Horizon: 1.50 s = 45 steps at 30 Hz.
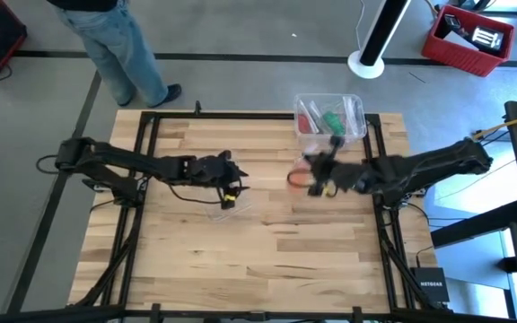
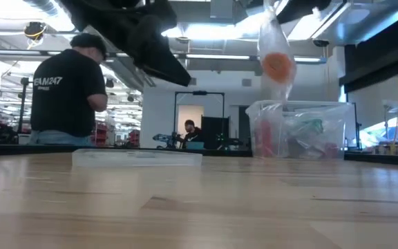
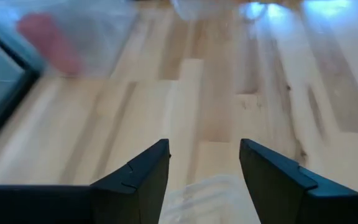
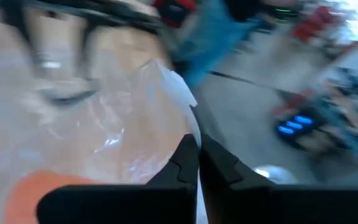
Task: Roll bandage
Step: Put the zip bag into the transparent bin
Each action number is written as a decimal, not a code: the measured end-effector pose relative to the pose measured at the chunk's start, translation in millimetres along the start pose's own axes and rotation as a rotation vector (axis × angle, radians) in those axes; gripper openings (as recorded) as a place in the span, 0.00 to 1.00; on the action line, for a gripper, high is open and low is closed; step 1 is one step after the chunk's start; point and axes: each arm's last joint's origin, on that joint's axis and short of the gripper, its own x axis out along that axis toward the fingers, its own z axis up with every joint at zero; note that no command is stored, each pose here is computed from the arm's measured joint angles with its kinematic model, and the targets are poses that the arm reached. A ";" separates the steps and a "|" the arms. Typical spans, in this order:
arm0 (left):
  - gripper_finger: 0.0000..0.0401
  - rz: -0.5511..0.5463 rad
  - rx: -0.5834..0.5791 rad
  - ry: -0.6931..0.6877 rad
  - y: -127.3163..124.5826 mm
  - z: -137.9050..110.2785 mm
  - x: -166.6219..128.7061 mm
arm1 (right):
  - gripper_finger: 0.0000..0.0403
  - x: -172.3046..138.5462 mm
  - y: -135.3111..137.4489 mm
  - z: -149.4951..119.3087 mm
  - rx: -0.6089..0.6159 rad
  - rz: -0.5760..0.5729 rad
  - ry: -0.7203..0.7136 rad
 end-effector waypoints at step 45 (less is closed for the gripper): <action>0.47 0.004 -0.007 0.021 -5.7 0.1 -9.0 | 0.02 68.5 -112.7 -118.9 -0.040 -0.120 0.652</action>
